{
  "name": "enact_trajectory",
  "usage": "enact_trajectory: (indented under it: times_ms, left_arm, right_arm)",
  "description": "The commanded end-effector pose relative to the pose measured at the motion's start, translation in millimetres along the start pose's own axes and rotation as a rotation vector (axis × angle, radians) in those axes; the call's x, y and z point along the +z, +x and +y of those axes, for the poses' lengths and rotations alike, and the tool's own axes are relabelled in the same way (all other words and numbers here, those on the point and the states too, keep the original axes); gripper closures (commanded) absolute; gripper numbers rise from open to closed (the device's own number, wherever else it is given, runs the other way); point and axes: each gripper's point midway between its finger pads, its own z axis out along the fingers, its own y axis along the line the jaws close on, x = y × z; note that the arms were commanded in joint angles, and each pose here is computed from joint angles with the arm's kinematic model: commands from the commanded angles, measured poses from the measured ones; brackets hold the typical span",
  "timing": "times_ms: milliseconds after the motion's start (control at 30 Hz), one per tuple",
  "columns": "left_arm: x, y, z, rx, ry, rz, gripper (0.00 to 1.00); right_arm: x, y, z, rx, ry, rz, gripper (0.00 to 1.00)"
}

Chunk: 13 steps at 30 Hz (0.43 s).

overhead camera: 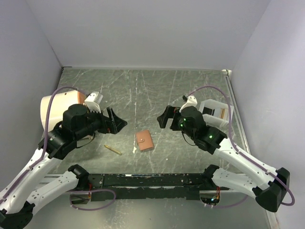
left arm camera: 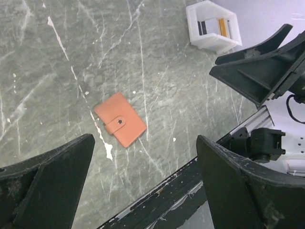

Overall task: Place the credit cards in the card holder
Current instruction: Reset both arms

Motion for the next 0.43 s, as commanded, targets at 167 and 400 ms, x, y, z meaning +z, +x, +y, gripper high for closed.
enact_trajectory:
  times_ms: [167, 400]
  left_arm:
    - [8.4, 2.7, 11.3, -0.041, -0.027, -0.051, 0.0]
    - [13.8, 0.5, 15.4, -0.025, -0.058, -0.041, 0.0]
  right_arm:
    - [7.8, 3.4, -2.3, 0.036, 0.01, -0.015, 0.0]
    - [5.4, -3.6, -6.0, 0.044, 0.033, -0.045, 0.0]
